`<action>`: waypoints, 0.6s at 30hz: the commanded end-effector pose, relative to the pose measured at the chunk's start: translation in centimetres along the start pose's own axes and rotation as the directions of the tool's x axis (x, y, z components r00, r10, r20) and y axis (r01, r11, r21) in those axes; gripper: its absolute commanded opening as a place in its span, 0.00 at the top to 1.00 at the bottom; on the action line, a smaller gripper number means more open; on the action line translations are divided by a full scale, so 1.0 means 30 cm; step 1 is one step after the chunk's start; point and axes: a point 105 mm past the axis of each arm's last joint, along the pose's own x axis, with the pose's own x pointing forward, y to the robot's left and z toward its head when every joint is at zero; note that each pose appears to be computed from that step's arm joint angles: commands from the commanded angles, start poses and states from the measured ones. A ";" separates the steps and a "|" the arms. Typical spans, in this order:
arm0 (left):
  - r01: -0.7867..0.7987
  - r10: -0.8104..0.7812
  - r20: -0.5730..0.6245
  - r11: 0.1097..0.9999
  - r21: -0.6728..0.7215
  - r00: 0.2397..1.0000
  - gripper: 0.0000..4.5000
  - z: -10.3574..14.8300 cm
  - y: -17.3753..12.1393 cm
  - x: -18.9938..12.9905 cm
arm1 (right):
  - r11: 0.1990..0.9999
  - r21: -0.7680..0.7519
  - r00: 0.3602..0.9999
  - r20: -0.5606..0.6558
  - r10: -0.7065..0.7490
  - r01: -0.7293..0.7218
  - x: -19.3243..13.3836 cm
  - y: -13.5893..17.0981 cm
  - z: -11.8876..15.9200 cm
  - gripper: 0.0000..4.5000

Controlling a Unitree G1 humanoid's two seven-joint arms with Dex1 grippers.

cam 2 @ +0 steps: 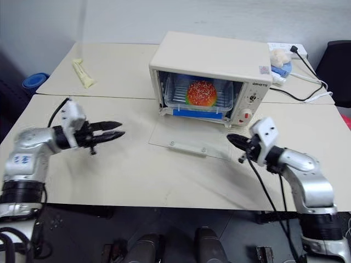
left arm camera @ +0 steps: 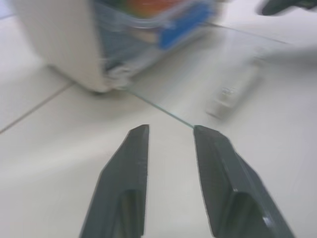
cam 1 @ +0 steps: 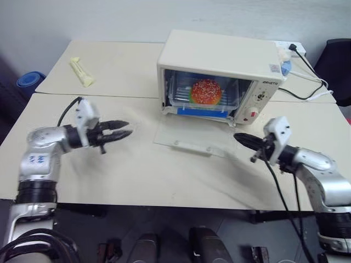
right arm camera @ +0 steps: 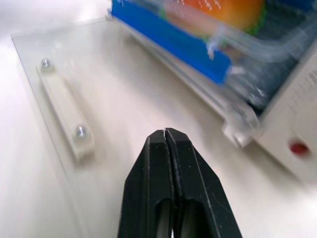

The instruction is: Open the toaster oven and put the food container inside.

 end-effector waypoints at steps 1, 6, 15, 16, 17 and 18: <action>0.138 -0.138 0.056 0.990 -0.003 0.989 0.44 0.044 -0.066 -0.034 | 0.996 -0.080 0.998 -0.055 0.022 -0.026 -0.039 -0.030 -0.086 1.00; 0.162 -0.158 0.117 0.986 -0.029 0.981 0.09 0.065 -0.096 -0.008 | 0.996 -0.058 0.998 -0.010 0.067 -0.068 0.017 -0.012 -0.165 1.00; 0.080 -0.045 0.269 0.990 -0.119 0.962 0.01 0.117 -0.078 0.052 | 0.996 0.029 0.964 0.257 0.071 -0.081 0.076 0.032 -0.069 1.00; 0.083 -0.039 0.290 0.986 -0.143 0.956 0.01 0.128 -0.077 0.052 | 0.996 0.049 0.956 0.289 0.057 -0.074 0.070 0.030 -0.050 1.00; 0.078 -0.020 0.324 0.983 -0.166 0.946 0.01 0.144 -0.070 0.051 | 0.996 0.066 0.946 0.321 0.036 -0.060 0.065 0.025 -0.031 1.00; 0.077 -0.002 0.356 0.978 -0.195 0.934 0.01 0.162 -0.063 0.050 | 0.995 0.084 0.935 0.355 0.014 -0.046 0.059 0.020 -0.009 1.00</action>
